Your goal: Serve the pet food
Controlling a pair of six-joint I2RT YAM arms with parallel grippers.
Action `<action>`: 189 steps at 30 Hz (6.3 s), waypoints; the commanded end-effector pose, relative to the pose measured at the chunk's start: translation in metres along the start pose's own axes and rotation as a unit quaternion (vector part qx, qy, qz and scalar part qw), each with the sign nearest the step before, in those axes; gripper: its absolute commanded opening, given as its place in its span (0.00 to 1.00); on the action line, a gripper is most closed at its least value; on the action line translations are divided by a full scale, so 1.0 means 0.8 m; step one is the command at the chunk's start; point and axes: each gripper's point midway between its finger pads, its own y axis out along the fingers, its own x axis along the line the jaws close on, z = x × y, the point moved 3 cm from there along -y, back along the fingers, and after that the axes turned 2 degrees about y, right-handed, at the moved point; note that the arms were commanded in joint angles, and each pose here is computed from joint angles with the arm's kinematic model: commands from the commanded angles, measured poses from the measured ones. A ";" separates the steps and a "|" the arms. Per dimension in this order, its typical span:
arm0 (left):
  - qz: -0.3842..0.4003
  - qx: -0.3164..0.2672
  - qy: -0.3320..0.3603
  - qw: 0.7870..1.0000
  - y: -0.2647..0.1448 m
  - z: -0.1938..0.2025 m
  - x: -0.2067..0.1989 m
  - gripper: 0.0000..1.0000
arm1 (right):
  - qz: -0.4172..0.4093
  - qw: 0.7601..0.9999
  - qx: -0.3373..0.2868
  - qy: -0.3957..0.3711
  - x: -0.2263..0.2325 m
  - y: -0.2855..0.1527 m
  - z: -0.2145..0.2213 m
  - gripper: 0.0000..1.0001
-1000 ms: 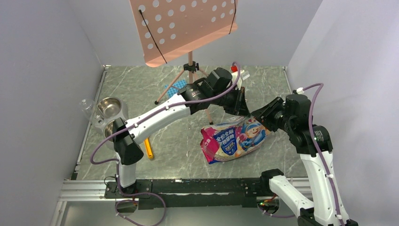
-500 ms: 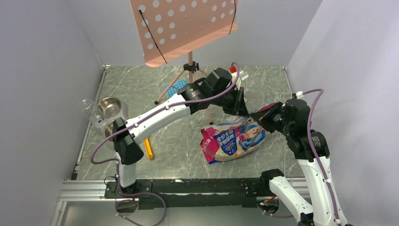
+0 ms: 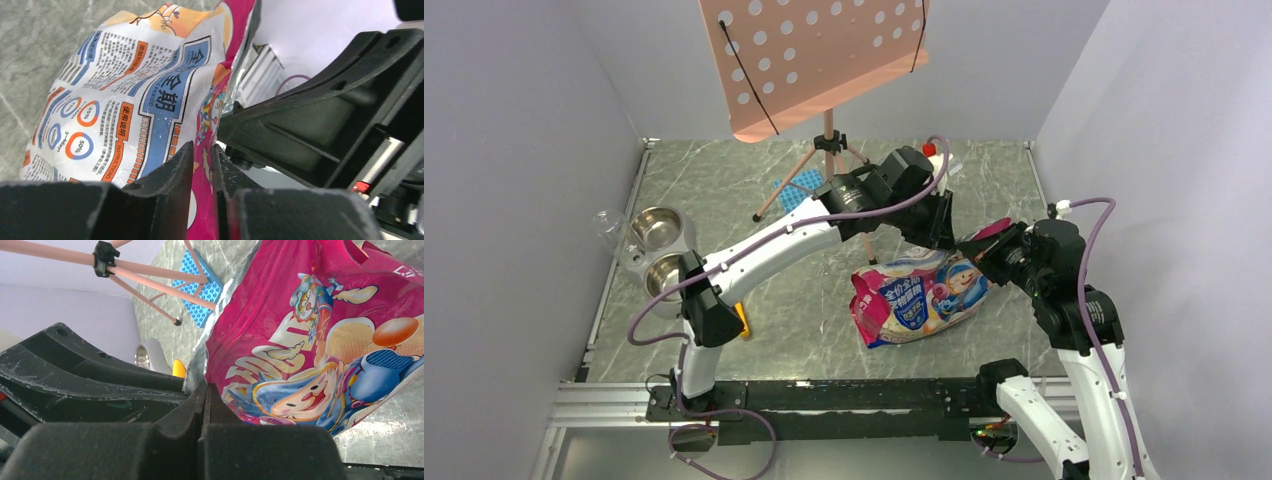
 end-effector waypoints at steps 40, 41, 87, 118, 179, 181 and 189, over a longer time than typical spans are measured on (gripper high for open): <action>-0.172 -0.108 0.089 0.975 -0.047 -0.057 0.024 0.00 | 0.247 0.954 0.031 -0.167 -0.097 -0.021 0.024 0.00; -0.156 -0.106 0.086 0.978 -0.048 -0.057 0.019 0.00 | 0.203 0.964 0.036 -0.168 -0.079 -0.020 0.025 0.00; -0.067 -0.030 0.072 0.995 -0.025 -0.009 0.008 0.44 | 0.023 0.991 -0.010 -0.131 0.014 0.022 0.013 0.00; -0.044 -0.031 0.033 0.998 -0.003 -0.020 0.015 0.38 | -0.009 0.991 -0.028 -0.131 -0.008 0.007 0.019 0.00; 0.029 -0.079 0.106 0.991 -0.043 -0.023 -0.052 0.52 | -0.076 0.986 -0.019 -0.148 0.036 -0.061 0.007 0.00; 0.007 -0.073 0.122 0.990 -0.036 -0.014 -0.053 0.47 | -0.050 0.990 0.001 -0.135 0.025 -0.056 0.015 0.00; -0.030 -0.032 0.170 0.984 -0.027 0.017 -0.053 0.41 | -0.006 0.992 0.024 -0.126 -0.003 -0.059 0.026 0.00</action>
